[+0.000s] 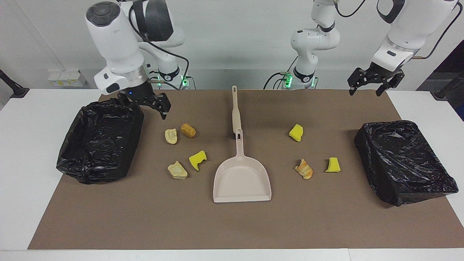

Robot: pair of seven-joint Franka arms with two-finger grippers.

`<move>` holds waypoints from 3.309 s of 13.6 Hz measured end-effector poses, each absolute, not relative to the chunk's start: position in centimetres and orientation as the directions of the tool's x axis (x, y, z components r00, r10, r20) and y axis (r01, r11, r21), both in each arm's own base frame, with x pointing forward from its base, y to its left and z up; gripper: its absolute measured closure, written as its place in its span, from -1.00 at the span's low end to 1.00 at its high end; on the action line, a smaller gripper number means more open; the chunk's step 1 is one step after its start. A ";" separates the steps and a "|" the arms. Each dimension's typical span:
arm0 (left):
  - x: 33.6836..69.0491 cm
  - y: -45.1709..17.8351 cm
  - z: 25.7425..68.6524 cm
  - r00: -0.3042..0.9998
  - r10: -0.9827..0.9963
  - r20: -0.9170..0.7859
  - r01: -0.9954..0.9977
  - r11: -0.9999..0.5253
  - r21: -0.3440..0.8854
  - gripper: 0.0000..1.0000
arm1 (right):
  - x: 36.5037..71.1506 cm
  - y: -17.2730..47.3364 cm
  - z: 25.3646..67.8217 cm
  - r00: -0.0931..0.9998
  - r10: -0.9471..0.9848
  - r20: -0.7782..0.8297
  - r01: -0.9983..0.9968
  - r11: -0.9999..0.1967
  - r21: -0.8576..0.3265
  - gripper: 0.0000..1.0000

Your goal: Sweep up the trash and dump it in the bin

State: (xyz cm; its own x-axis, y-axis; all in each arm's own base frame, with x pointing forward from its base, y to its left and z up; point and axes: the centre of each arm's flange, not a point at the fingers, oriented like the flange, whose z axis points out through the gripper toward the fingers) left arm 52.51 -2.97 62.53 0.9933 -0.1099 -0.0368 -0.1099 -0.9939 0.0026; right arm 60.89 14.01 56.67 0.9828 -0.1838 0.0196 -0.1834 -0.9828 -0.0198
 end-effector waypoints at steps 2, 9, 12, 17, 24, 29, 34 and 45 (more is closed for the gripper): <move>52.5 -3.1 62.0 0.993 -0.111 -0.049 -0.111 -0.994 0.008 -1.00 | 61.7 20.7 53.2 0.979 -0.201 0.037 -0.199 -0.979 -0.055 -1.00; 52.8 -3.7 56.9 0.990 -0.117 -0.082 -0.114 -0.993 0.034 -1.00 | 60.6 33.3 42.7 0.983 -0.184 -0.014 -0.185 -0.978 -0.095 -1.00; 52.9 -3.8 54.7 0.990 -0.117 -0.076 -0.114 -0.993 0.034 -1.00 | 58.8 37.2 36.6 0.985 -0.169 -0.029 -0.171 -0.982 -0.077 -1.00; 52.8 -3.8 53.9 0.990 -0.117 -0.083 -0.114 -0.993 0.034 -1.00 | 58.3 37.2 34.5 0.985 -0.169 -0.028 -0.170 -0.983 -0.071 -0.72; 50.8 -6.7 50.2 0.989 -0.150 -0.022 -0.148 -0.987 0.068 -1.00 | 58.6 36.9 35.5 0.985 -0.172 -0.018 -0.173 -0.982 -0.079 0.32; 47.8 -11.5 46.5 0.970 -0.244 -0.011 -0.243 -0.968 0.062 -1.00 | 61.3 30.5 41.1 0.999 0.017 0.030 0.020 -0.995 -0.097 0.35; 42.0 -19.4 43.7 0.957 -0.289 0.005 -0.289 -0.955 0.059 -1.00 | 62.9 20.7 47.1 0.965 0.255 0.060 0.259 -0.962 -0.085 0.35; 27.3 -40.6 35.1 0.973 -0.226 0.034 -0.229 -0.967 0.108 -1.00 | 63.9 11.5 45.9 0.480 0.877 0.017 0.876 -0.478 -0.065 0.35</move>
